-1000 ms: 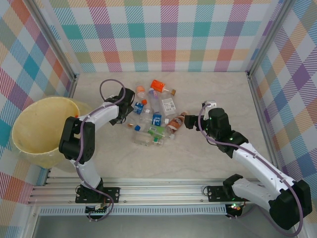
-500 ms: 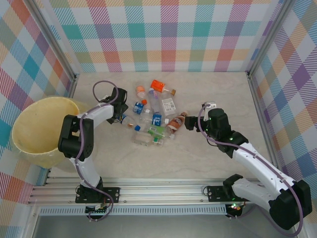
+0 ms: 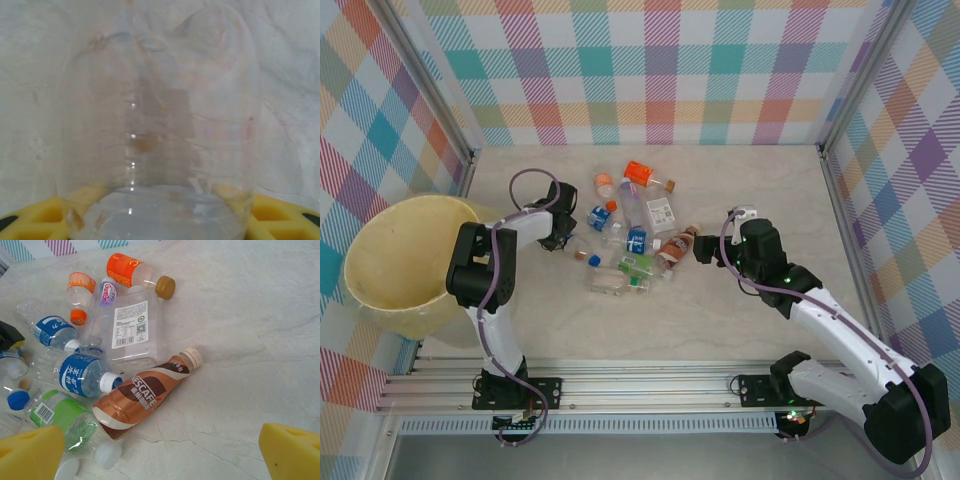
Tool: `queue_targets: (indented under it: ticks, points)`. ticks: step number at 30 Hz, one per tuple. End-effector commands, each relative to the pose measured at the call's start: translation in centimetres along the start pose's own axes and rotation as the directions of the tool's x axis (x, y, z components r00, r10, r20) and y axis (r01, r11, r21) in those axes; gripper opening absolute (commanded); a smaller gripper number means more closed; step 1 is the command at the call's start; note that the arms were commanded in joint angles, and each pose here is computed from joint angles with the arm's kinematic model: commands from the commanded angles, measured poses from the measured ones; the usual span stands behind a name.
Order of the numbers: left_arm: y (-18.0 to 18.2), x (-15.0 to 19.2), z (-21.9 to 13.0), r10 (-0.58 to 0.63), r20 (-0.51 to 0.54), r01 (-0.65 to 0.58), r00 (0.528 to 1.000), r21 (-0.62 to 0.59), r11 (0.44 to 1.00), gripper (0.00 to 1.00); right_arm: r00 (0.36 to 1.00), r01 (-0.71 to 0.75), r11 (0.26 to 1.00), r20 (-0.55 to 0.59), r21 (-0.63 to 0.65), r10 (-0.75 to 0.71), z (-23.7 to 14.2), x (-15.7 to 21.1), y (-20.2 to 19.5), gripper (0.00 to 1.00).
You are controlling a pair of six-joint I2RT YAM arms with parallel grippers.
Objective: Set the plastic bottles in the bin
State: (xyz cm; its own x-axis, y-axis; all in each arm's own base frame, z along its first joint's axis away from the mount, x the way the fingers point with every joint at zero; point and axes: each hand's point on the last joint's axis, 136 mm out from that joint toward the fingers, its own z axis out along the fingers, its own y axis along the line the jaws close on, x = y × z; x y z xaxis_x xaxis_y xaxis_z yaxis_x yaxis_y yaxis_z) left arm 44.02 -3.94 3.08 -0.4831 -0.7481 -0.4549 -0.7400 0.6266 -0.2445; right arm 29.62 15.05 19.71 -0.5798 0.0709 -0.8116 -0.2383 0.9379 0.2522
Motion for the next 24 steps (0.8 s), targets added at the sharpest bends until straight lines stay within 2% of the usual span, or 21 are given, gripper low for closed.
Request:
queue_targets:
  ticks: [1,5,8,12,15,21,24]
  points:
    - [-2.0,-1.7,-1.7,0.020,0.046,-0.023,0.999,0.072,0.997,0.50,0.999,-0.015,1.000,0.045,-0.008,0.015,-0.9,-1.7,0.3,1.00]
    - [-5.5,-4.5,-6.4,0.121,0.128,-0.143,0.984,0.178,0.973,0.47,0.999,-0.016,1.000,0.051,-0.012,0.017,-0.8,-1.8,0.4,1.00]
    - [-8.6,-6.8,-11.8,0.223,0.253,-0.282,0.941,0.229,0.932,0.45,0.998,-0.018,1.000,0.055,-0.019,0.019,-0.7,-1.9,0.5,1.00]
    - [-12.5,-8.7,-19.6,0.332,0.423,-0.477,0.843,0.304,0.825,0.44,0.998,-0.020,0.999,0.062,-0.031,0.022,-0.4,-2.1,0.8,1.00]
    - [-13.8,-9.7,-25.0,0.373,0.525,-0.578,0.765,0.305,0.757,0.43,0.997,-0.023,0.999,0.072,-0.041,0.026,-0.2,-2.2,0.9,1.00]
    - [-13.4,-11.7,-35.4,0.373,0.706,-0.724,0.602,0.285,0.628,0.43,0.994,-0.024,0.998,0.106,-0.057,0.030,0.2,-3.0,1.3,1.00]
    - [-11.5,-13.5,-39.4,0.343,0.790,-0.753,0.508,0.214,0.623,0.43,0.993,-0.027,0.997,0.113,-0.069,0.034,0.6,-3.3,1.6,1.00]
